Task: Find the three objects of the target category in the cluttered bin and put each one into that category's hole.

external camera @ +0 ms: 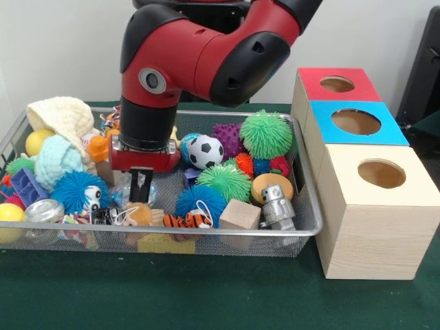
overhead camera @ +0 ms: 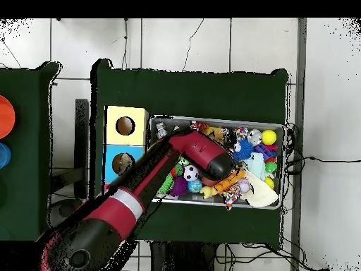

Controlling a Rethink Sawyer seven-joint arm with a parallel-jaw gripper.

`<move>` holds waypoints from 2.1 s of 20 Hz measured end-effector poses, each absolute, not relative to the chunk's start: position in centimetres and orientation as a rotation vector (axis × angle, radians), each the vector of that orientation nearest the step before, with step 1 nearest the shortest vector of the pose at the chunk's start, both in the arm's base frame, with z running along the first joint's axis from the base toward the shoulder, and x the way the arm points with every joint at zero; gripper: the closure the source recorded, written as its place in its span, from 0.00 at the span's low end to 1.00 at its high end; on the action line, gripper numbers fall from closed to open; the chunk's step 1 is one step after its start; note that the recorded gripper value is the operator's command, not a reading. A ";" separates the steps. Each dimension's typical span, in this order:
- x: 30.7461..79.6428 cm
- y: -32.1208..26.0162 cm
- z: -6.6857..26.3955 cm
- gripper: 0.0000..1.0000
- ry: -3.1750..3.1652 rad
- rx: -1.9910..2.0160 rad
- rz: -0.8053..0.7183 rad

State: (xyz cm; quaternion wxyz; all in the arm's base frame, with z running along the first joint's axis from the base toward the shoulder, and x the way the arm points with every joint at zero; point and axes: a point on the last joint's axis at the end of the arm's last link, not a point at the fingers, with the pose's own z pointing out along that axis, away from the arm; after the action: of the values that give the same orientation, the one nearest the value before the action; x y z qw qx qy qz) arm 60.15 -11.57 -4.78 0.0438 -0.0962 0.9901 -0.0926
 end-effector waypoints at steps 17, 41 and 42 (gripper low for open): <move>59.1 -2.0 6.7 1.00 3.197 -0.512 -0.088; 62.5 -9.0 4.5 1.00 2.821 -0.138 -0.349; 62.5 -9.2 4.1 1.00 2.808 -0.118 -0.350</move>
State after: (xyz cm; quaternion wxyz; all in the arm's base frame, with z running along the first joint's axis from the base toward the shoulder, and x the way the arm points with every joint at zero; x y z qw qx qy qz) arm 62.52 -9.19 4.14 0.1543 -0.0411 0.9796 -0.1221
